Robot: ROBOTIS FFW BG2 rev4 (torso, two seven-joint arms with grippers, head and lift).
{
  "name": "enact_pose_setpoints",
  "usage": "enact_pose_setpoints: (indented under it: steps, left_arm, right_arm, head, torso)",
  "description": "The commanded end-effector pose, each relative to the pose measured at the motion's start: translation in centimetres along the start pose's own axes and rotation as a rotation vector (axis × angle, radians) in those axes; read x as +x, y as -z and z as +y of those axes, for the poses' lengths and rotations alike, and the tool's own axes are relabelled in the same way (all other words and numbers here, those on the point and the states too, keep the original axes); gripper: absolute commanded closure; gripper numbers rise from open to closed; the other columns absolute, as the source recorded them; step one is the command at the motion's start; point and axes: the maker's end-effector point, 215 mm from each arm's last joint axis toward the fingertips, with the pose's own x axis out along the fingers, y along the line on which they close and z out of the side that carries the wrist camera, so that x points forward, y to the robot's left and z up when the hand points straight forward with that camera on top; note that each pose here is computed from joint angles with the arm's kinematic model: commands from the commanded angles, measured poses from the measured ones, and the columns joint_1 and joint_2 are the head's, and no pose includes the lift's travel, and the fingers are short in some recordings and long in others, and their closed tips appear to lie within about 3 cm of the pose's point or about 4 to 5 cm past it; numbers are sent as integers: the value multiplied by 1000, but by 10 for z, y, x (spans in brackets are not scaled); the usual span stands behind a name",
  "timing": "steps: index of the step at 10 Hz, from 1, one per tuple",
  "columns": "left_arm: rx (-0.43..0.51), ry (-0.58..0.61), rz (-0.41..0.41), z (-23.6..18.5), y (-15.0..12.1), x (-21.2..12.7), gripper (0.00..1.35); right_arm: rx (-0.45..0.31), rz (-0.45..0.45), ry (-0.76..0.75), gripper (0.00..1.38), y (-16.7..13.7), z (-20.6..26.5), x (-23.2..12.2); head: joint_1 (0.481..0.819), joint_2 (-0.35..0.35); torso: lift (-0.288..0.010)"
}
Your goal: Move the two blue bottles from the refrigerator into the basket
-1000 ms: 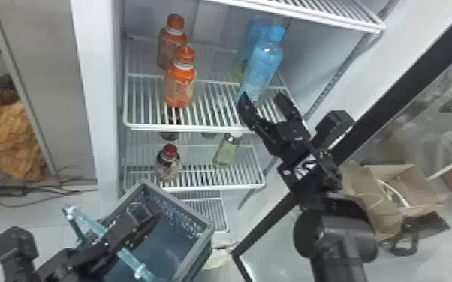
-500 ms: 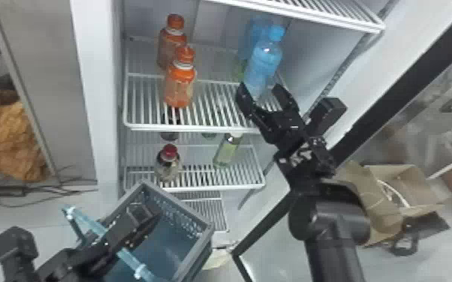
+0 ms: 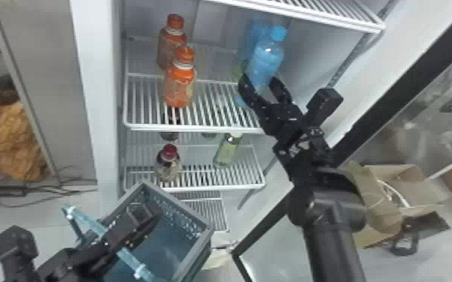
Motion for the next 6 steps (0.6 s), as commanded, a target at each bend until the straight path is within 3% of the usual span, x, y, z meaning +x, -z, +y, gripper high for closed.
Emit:
enact_pose_setpoints:
  steps: [1, 3, 6]
  left_arm:
    - [-1, 0, 1, 0, 1, 0, 1202]
    - [0, -3, 2, 1, 1, -1, 1202]
    - [0, -3, 2, 1, 1, -1, 1202]
  right_arm:
    - [23, 6, 2, 914, 5, -2, 0]
    - [15, 5, -2, 1276, 3, 1, -2]
    - [2, -16, -18, 1273, -8, 11, -11]
  head:
    - [695, -350]
    - [695, -350]
    - [695, -350]
  torso:
    - [0]
    - [0]
    - [0]
